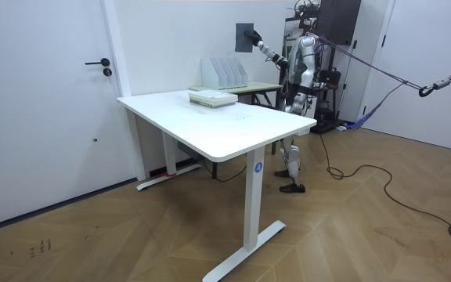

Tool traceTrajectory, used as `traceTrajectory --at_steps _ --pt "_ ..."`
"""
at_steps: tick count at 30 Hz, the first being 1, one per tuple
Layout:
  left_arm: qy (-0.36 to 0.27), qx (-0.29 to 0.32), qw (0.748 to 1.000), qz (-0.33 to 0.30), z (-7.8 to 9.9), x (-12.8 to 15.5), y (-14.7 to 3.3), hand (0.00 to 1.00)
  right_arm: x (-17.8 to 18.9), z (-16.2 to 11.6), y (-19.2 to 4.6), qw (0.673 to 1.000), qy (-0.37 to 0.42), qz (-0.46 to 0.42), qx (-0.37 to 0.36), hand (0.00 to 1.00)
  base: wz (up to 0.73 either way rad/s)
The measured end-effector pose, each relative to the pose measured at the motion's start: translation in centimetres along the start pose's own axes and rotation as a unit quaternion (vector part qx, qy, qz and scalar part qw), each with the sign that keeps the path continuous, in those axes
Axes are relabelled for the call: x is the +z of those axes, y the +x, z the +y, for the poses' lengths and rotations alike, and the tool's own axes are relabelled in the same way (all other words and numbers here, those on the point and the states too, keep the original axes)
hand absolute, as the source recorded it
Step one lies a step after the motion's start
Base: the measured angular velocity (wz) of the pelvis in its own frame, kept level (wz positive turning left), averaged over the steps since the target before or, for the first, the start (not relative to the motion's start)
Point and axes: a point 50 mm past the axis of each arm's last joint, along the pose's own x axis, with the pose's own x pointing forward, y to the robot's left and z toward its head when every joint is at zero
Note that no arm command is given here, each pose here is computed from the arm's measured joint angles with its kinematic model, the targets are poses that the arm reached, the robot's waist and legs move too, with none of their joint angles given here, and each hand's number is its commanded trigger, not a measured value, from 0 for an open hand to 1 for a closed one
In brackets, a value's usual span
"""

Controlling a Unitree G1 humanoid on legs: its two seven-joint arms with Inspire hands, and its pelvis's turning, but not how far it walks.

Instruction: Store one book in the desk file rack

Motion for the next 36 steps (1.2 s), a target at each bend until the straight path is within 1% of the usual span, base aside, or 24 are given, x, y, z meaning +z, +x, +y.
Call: traceTrajectory --at_steps 3,8,12,17,22,26,29,36 --pt "-0.001 0.003 1.000 -0.001 0.1 0.0 0.0 0.00 0.4 -0.3 0.7 1.000 -0.005 -0.014 -0.028 1.00 0.00" --pt "-0.003 0.005 1.000 -0.002 0.1 0.0 0.0 0.00 0.1 -0.9 1.4 0.998 -0.033 -0.020 -0.046 1.00 0.00" --pt "-0.006 0.006 1.000 0.000 0.2 0.0 -0.1 0.00 -2.3 -1.5 1.6 0.996 -0.065 0.022 -0.053 1.00 0.00" --pt "-0.012 0.008 1.000 0.001 0.3 0.1 -0.1 0.00 -3.9 -2.0 1.5 0.992 -0.091 0.059 -0.058 1.00 0.00" --pt "-0.018 0.014 1.000 0.001 0.6 0.2 -0.2 0.00 -4.1 -2.1 1.7 0.991 -0.097 0.064 -0.061 1.00 -0.01" --pt "-0.020 0.018 1.000 -0.002 0.8 0.3 -0.3 0.00 -4.3 -2.8 2.8 0.989 -0.098 0.082 -0.072 1.00 0.03" --pt "-0.012 0.019 1.000 -0.003 0.9 0.5 -0.3 0.00 -4.3 -2.8 3.2 0.989 -0.094 0.089 -0.074 1.00 0.00" --pt "-0.014 0.025 1.000 0.000 1.1 0.5 -0.4 0.00 -4.4 -3.1 3.5 0.987 -0.104 0.094 -0.074 1.00 0.01"
